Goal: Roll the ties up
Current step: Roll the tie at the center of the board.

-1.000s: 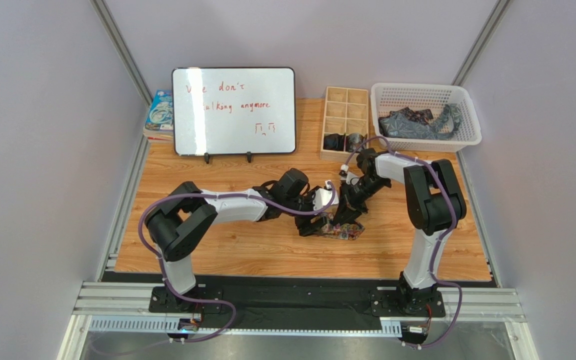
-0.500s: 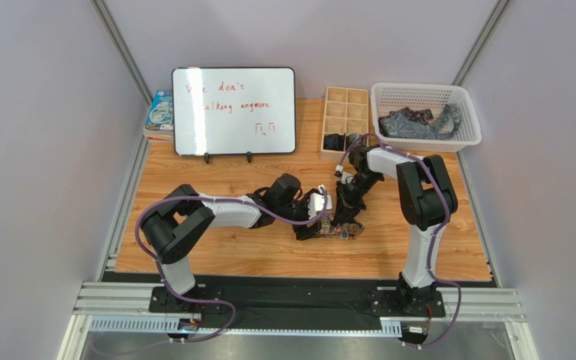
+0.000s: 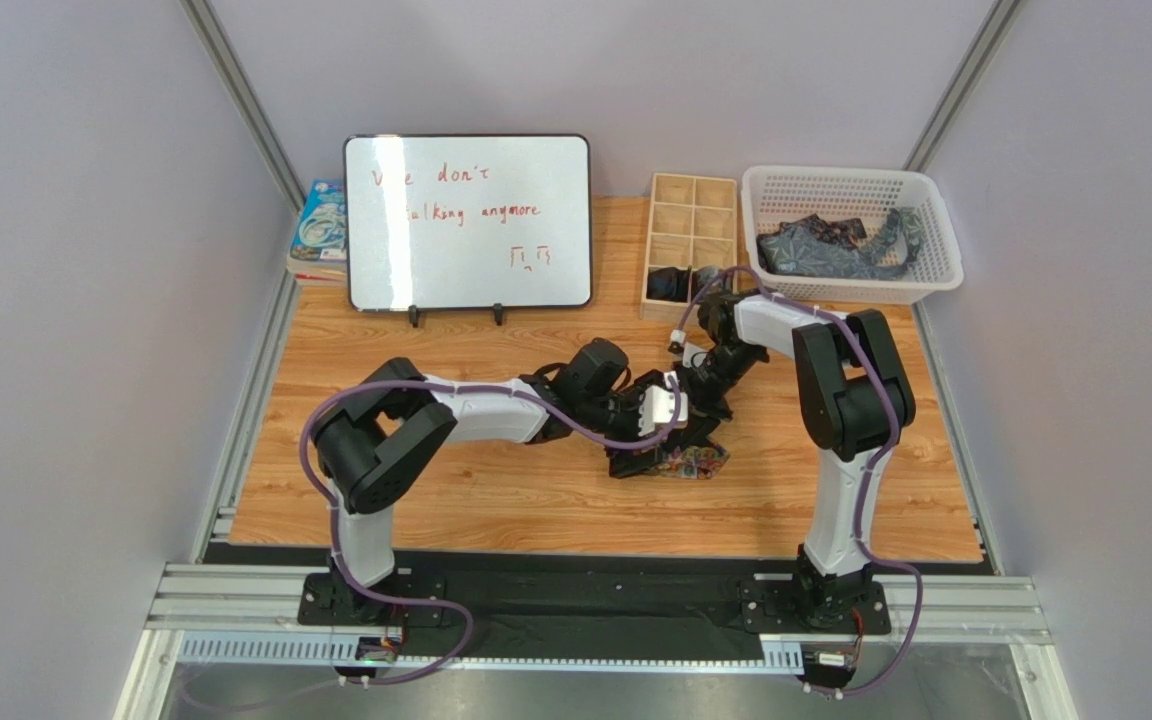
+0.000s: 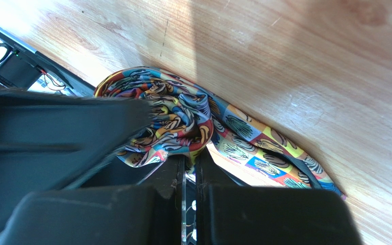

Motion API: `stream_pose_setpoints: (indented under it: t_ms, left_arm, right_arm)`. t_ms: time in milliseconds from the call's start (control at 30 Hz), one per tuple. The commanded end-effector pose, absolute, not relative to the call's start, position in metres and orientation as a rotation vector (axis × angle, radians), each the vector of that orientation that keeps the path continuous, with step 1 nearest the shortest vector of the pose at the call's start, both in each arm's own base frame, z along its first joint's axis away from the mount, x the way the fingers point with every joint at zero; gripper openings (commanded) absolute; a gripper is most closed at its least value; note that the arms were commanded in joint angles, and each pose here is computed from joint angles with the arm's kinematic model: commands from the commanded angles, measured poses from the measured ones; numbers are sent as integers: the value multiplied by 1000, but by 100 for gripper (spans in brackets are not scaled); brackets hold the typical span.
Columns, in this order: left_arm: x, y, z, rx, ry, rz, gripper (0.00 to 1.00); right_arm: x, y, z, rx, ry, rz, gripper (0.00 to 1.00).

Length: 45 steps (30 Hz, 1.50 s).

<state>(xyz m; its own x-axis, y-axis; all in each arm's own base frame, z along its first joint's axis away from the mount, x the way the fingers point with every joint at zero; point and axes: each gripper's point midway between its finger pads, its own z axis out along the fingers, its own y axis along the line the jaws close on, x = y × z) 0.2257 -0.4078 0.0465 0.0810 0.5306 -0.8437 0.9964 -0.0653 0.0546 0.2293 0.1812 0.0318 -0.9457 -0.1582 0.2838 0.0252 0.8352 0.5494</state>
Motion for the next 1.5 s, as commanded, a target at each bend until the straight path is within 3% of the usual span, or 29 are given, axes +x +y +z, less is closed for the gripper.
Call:
stream_pose_setpoints:
  t_ms: [0,233,500,800,867,1000,1233,1267,1467]
  left_arm:
    - [212,-422,39,1765,1492,-910,97]
    - [195,-398,3,1842,1624,-873,79]
    - [191,-378,-19,1870,1725,-797,47]
    - [189,-375,-21,1875,1733,-796,42]
    - [188,-375,-21,1879,1731,-796,41]
    - [190,-375,-21,1862,1755,-785,47]
    - [205,-375,9,1718,1790,-839,76]
    - [205,-375,15,1697,1784,-859,86]
    - [210,-379,58,1584,1649,-912,94]
  right_arm:
    - [249,168,-5,219,-2837,-674,0]
    - [252,171,2,219,-2836,-720,0]
    - [261,167,15,134,-2834,-795,27]
    - [268,170,30,88,-2834,-889,30]
    - [266,171,30,82,-2830,-899,26]
    - [266,171,20,94,-2838,-875,0]
    - [266,146,-8,133,-2917,-630,0]
    - [266,142,-12,135,-2922,-602,0]
    - [269,141,-23,192,-2951,-474,0]
